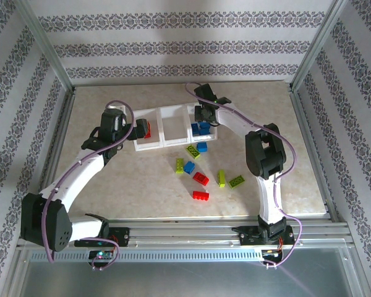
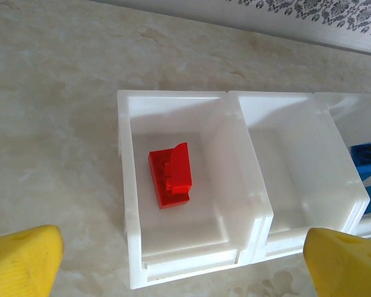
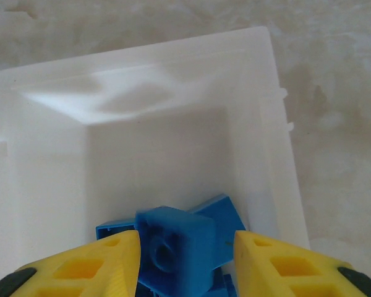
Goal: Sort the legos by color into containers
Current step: Place the lego in the container, then pick up the lego from the center of the table.
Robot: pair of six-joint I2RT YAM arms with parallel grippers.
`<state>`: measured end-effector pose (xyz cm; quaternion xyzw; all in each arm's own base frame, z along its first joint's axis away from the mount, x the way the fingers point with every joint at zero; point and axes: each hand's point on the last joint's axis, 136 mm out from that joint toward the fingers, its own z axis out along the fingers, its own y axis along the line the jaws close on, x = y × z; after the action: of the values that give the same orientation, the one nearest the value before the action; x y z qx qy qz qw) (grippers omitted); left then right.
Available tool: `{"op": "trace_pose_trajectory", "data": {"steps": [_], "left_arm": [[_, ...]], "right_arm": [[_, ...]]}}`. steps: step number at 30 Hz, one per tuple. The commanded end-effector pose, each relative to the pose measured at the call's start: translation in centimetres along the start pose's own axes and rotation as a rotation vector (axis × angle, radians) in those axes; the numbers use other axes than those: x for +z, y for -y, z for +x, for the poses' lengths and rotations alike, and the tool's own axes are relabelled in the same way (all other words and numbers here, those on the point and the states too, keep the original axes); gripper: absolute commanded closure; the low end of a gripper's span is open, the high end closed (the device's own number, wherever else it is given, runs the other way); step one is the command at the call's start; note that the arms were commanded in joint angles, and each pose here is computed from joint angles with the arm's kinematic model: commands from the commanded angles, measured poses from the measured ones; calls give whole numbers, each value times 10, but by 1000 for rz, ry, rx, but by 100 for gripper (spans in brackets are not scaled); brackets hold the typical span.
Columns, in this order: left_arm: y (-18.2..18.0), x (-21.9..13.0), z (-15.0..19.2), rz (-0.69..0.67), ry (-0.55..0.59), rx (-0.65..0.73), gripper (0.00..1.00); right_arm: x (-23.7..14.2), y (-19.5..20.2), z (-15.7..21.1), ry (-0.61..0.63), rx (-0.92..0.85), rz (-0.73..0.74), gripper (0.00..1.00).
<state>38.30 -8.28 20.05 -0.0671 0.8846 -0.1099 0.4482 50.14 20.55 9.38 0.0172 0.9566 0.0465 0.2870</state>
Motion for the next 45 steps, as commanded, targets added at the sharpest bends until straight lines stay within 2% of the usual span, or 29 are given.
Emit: {"op": "trace_pose_trajectory", "data": {"steps": [1, 5, 11, 15, 17, 18, 19, 26, 32, 40, 45], "left_arm": [[-4, -7, 7, 14, -23, 20, 0], [0, -8, 13, 40, -37, 19, 0], [2, -14, 22, 53, -55, 22, 0], [6, -14, 33, 61, -78, 15, 0], [10, -13, 40, 64, -94, 12, 0], [13, -12, 44, 68, -106, 15, 0], [16, -11, 50, 68, -120, 18, 0], [56, 0, 86, 102, -210, 78, 0], [80, 13, 130, 106, -333, 161, 0], [111, 14, 190, 164, -492, 293, 0], [120, 16, 211, 176, -549, 330, 0]], "right_arm": [[4, -4, 2, -21, -18, -13, 52], [-2, -6, 0, -16, -18, -24, 48], [-24, -8, -6, 20, -11, -42, 36], [-40, -9, -6, 49, -3, -53, 23], [-46, -7, -4, 57, 0, -45, 14], [-50, -5, -2, 62, 2, -37, 5], [-54, -3, -2, 71, 6, -29, 2], [-79, 26, 15, 106, 76, 52, 2], [-99, 60, 40, 129, 141, 144, 1], [-111, 91, 67, 131, 224, 206, 2], [-114, 100, 71, 139, 260, 225, 2]]}}
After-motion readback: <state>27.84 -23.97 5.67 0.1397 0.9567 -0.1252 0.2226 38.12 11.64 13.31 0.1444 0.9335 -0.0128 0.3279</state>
